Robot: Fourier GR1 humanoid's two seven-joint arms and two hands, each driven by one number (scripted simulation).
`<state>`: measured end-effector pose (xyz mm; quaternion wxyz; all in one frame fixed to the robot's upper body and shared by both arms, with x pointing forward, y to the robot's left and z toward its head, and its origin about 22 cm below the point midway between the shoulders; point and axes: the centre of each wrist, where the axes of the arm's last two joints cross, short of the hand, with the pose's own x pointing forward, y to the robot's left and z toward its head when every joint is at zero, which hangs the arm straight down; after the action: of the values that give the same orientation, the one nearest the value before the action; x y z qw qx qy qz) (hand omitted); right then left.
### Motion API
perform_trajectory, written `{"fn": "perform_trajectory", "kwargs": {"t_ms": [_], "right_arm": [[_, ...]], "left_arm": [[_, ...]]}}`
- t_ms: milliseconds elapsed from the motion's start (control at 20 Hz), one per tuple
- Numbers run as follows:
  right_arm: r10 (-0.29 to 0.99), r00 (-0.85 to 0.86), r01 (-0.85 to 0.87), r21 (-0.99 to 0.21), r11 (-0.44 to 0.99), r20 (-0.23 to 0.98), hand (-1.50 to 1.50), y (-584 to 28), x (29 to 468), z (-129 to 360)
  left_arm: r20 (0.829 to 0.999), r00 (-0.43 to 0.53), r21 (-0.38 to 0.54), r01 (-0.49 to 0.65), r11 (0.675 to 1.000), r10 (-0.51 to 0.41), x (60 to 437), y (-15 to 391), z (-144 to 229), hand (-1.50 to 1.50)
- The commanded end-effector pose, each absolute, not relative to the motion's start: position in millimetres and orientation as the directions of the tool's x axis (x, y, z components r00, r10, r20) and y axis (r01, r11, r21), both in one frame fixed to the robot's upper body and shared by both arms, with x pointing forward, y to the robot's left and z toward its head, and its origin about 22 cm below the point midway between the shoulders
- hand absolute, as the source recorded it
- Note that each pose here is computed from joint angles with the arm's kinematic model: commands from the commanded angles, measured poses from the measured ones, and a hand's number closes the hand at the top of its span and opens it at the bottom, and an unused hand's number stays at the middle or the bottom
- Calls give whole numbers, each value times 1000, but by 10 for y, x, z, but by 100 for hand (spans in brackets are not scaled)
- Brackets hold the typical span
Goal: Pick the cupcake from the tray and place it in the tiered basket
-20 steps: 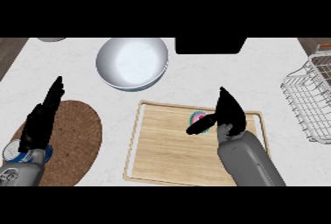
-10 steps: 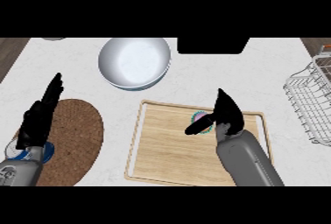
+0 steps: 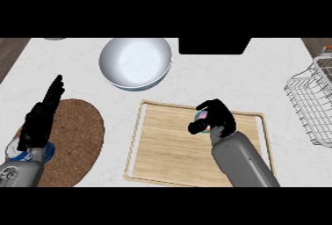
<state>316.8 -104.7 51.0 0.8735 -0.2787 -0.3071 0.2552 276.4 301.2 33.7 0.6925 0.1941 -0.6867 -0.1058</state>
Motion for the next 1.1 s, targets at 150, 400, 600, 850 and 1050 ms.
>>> {"fn": "perform_trajectory", "kwargs": {"t_ms": [150, 400, 600, 850, 1050], "right_arm": [[649, 725, -347, -692, 633, 230, 150, -816, 3124, 521], [531, 767, -218, -631, 744, 360, 150, -834, 3224, 650], [461, 759, -88, -629, 773, 460, 150, -864, 3256, 960], [273, 817, 267, -753, 601, 508, 150, -1865, 3894, 1144], [180, 784, 485, -768, 418, 594, 150, -2433, 4080, 1444]], "left_arm": [[916, 30, 401, -127, 907, -401, 2736, 2860, 289, 0], [913, 16, 406, -124, 905, -407, 2800, 3108, 418, 0], [912, 36, 411, -116, 904, -409, 2835, 3057, 268, 0], [910, 9, 412, -119, 904, -414, 2883, 2952, 426, 0], [910, -29, 410, -89, 908, -413, 2888, 2851, 437, 0]]}}
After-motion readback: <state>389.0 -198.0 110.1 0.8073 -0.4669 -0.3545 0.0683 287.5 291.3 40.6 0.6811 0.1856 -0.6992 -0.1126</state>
